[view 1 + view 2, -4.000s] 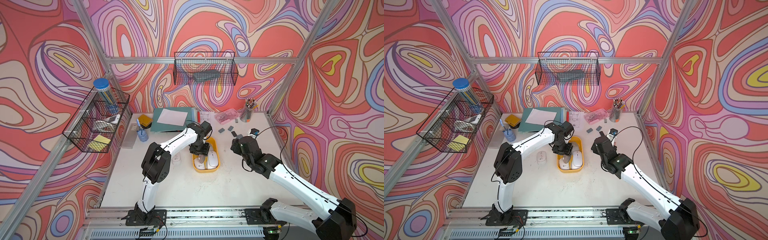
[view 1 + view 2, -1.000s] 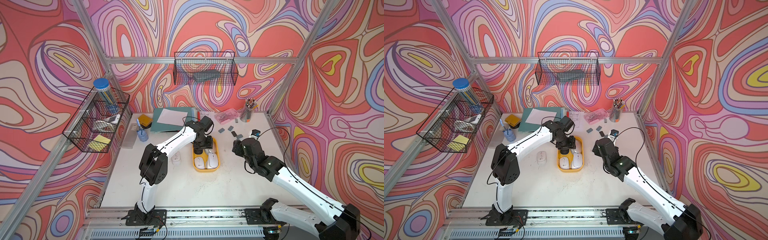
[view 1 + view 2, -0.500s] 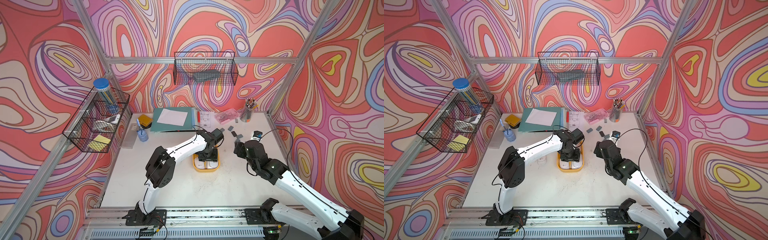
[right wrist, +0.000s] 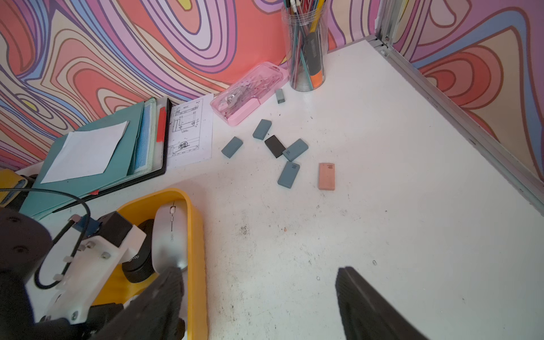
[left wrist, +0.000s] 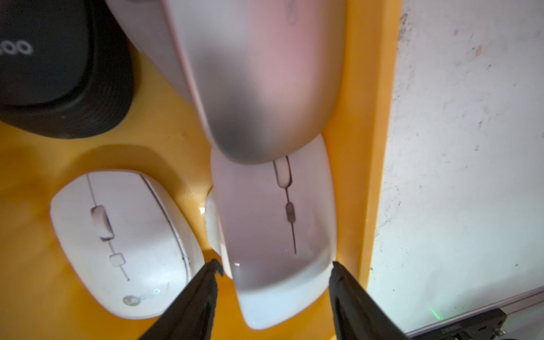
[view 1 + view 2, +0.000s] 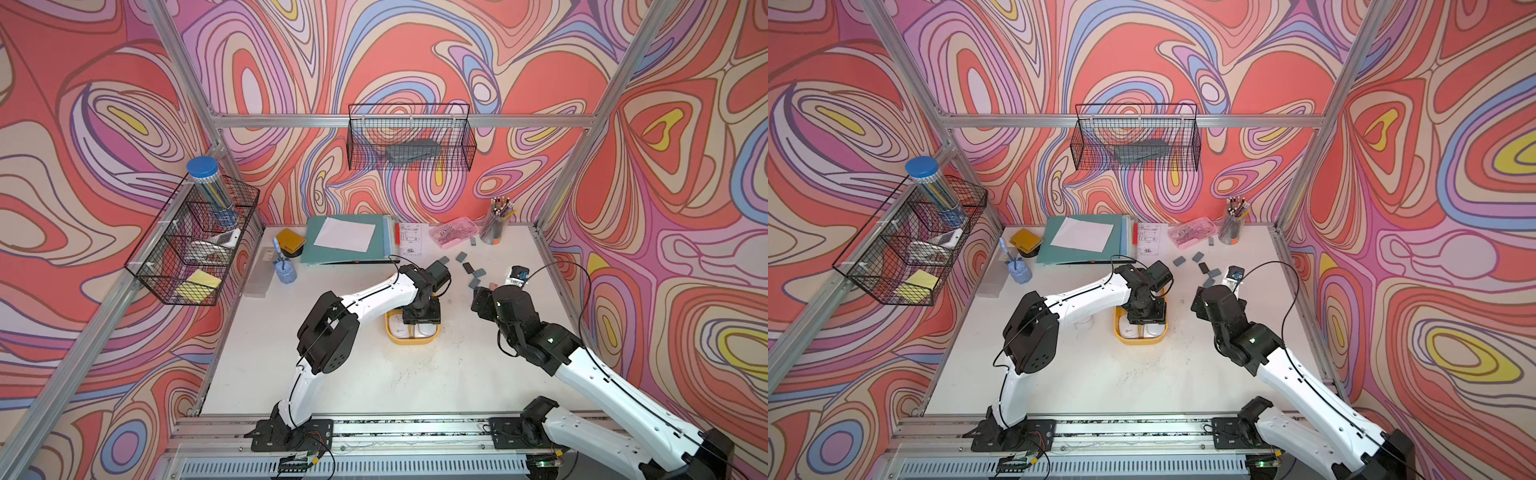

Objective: Take out the mouse from the storage box
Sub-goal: Adjust the mouse in the storage box.

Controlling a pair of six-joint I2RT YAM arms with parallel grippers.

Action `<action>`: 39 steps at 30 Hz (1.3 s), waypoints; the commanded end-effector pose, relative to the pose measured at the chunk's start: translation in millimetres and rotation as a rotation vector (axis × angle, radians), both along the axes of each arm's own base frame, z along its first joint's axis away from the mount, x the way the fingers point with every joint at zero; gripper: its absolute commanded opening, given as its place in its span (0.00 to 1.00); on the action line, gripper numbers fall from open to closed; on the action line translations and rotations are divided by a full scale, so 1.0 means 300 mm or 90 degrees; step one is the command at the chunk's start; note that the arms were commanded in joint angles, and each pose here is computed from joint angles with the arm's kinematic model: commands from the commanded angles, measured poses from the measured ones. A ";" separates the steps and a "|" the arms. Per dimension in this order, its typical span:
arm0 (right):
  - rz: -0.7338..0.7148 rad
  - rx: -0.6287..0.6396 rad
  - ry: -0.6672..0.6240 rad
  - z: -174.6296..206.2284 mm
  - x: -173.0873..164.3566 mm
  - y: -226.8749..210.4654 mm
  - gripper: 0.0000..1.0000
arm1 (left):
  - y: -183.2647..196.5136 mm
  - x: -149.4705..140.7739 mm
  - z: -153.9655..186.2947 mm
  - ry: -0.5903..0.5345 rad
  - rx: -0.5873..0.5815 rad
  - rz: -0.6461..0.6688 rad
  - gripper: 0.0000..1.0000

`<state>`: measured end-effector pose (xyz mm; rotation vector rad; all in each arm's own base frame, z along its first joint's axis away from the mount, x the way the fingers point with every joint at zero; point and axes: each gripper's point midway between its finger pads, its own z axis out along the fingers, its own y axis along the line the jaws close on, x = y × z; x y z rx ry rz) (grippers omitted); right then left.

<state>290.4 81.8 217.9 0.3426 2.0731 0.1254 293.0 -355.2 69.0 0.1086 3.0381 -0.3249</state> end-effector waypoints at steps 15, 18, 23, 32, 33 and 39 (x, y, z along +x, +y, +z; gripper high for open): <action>-0.018 -0.033 0.000 -0.013 -0.023 -0.046 0.84 | 0.091 0.029 -0.036 -0.041 0.042 -0.022 0.43; -0.016 -0.033 0.002 -0.014 -0.021 -0.044 0.84 | 0.119 0.023 -0.028 -0.041 0.041 -0.016 0.40; -0.011 -0.030 0.003 -0.016 -0.019 -0.037 0.84 | 0.173 0.007 -0.037 -0.033 0.053 -0.015 0.40; -0.007 -0.029 0.011 -0.030 -0.011 -0.026 0.84 | 0.247 0.018 -0.036 -0.037 0.054 -0.005 0.60; -0.007 -0.029 0.012 -0.030 -0.011 -0.026 0.84 | 0.246 0.020 -0.023 -0.043 0.051 -0.010 0.64; -0.007 -0.027 0.012 -0.029 -0.006 -0.022 0.84 | 0.221 0.048 0.123 -0.088 0.026 -0.051 0.71</action>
